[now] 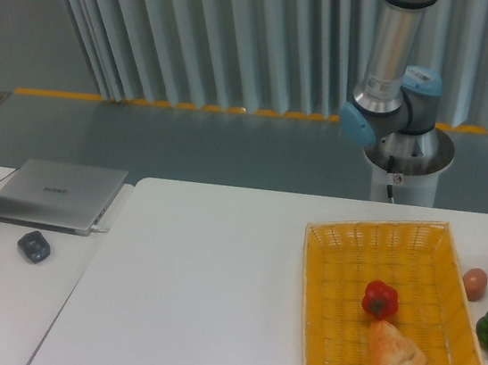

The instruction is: Place the yellow pepper in a basket

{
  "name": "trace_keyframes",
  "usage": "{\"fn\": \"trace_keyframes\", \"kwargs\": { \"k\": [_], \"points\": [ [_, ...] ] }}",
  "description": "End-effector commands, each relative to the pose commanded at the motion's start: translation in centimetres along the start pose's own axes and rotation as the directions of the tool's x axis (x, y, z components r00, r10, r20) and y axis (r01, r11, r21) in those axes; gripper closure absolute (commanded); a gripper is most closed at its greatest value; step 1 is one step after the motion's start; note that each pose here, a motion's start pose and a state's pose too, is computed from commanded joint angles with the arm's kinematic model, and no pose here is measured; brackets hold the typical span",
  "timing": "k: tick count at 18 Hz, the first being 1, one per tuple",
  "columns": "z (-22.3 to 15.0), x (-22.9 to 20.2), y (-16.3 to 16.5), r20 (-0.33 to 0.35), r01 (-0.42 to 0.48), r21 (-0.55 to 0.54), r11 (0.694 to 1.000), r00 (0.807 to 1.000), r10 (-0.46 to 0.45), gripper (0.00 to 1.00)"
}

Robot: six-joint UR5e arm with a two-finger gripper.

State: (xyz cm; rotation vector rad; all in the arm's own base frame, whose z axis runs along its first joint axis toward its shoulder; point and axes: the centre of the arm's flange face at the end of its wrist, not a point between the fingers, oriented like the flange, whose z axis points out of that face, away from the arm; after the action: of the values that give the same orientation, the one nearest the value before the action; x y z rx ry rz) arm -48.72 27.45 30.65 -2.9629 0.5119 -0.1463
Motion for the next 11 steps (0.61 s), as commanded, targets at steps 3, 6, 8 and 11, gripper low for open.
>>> {"fn": "trace_keyframes", "kwargs": {
  "k": [3,6,8,11],
  "points": [
    [0.8,0.3,0.0,-0.016,-0.006,-0.003,1.0,1.0,0.006,0.0],
    [1.3,0.7,0.2,-0.027,-0.004,-0.011,1.0,1.0,0.004,0.0],
    [1.5,0.8,0.3,-0.033,-0.006,-0.023,1.0,0.999,0.005,0.0],
    [1.9,1.0,0.5,-0.042,-0.004,-0.036,0.999,0.999,0.002,0.0]
  ]
}}
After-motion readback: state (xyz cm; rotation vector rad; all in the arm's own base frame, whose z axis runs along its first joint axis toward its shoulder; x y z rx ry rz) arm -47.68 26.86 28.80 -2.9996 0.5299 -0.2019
